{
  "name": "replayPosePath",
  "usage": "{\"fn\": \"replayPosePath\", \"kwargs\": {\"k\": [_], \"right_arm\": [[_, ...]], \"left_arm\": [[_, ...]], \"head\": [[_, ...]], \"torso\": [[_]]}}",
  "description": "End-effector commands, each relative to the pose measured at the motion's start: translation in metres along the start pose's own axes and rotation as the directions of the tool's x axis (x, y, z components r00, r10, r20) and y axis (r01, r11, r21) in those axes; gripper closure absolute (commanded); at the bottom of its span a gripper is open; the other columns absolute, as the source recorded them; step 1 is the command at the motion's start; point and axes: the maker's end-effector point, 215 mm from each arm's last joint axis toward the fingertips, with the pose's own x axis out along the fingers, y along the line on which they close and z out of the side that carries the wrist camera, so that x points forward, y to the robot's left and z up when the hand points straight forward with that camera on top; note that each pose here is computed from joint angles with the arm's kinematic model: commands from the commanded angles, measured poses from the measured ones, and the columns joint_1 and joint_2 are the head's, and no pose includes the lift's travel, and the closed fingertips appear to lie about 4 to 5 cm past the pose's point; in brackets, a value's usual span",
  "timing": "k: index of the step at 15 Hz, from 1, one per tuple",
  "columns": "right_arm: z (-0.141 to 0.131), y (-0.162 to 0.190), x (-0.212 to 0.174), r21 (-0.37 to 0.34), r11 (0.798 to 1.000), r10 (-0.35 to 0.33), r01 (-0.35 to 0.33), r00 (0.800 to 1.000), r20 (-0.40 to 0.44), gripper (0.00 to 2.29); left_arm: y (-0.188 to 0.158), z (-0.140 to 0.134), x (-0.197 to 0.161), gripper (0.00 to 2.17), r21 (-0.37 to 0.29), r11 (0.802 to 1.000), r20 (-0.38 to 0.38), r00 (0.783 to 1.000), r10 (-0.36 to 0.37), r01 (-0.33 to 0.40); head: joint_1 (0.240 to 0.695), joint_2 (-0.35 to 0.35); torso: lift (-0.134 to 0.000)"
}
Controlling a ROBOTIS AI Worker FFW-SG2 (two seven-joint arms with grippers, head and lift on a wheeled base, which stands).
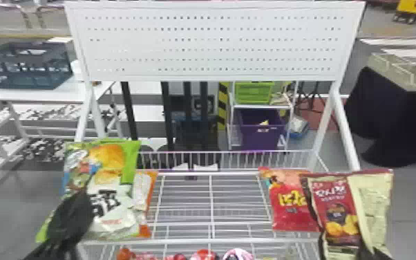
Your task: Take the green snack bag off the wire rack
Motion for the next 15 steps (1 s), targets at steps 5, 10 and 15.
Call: {"fn": "replayPosePath", "kwargs": {"k": [5,10,15], "right_arm": [[0.0,0.001,-0.002,0.001,1.0,0.001,-0.001,1.0,-0.003,2.24],[-0.001,0.001,-0.002,0.0,1.0,0.001,-0.001,1.0,-0.004,2.24],[0.0,0.0,0.0,-0.002,1.0,0.001,-0.001,1.0,-0.001,2.24]], "left_arm": [[0.038,0.018,-0.051,2.14,-0.018,0.999,0.073,0.996,0.047,-0.046],[0.039,0.02,-0.055,2.14,-0.019,0.999,0.078,0.996,0.05,-0.049],[0.038,0.02,-0.054,2.14,-0.02,0.999,0.078,0.996,0.048,-0.047]], "head": [[0.499,0.0],[0.499,0.0],[0.499,0.0]], "torso": [[0.0],[0.0],[0.0]]}}
